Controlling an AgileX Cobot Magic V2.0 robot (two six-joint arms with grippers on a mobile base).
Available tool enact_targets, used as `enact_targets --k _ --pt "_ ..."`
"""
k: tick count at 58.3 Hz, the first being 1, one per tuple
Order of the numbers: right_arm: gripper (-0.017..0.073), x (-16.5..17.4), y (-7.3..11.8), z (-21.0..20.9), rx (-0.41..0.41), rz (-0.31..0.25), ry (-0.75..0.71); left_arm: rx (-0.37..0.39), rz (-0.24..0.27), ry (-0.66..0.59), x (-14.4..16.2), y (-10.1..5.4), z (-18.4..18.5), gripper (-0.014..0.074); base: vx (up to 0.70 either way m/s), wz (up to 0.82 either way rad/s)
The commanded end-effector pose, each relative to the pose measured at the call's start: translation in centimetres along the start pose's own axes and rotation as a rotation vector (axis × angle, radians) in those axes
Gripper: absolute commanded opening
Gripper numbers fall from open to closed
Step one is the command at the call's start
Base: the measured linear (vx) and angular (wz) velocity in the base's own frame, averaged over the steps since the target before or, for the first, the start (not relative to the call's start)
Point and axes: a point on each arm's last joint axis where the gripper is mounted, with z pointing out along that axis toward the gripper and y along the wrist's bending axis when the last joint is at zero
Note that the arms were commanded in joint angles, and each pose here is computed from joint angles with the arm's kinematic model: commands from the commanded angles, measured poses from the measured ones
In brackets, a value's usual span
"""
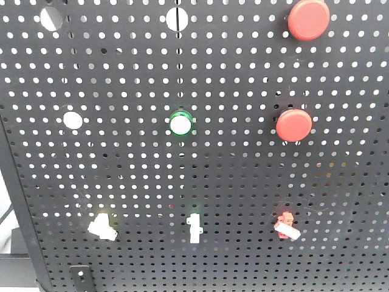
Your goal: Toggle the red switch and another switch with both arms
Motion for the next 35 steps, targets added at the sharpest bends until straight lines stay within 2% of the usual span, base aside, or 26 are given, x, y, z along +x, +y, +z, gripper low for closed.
enact_targets --k 1,22,26,35 --pt "-0.0006 -0.67 -0.04 -0.08 0.005 -0.011 -0.092 0.006 -0.012 -0.08 -0.2 -0.04 -0.05 0.0002 0.0 0.0" --pt "-0.0006 -0.68 -0.04 -0.08 0.006 -0.014 -0.093 0.006 -0.012 -0.08 -0.2 -0.04 -0.05 0.0002 0.0 0.0" --pt "-0.0006 -0.68 -0.04 -0.08 0.007 -0.03 -0.093 0.006 -0.012 -0.08 -0.2 -0.04 -0.05 0.0002 0.0 0.0" --pt "-0.0006 -1.19 -0.07 -0.14 0.01 -0.019 -0.149 0.008 -0.012 -0.104 -0.42 -0.06 -0.07 0.0002 0.0 0.0"
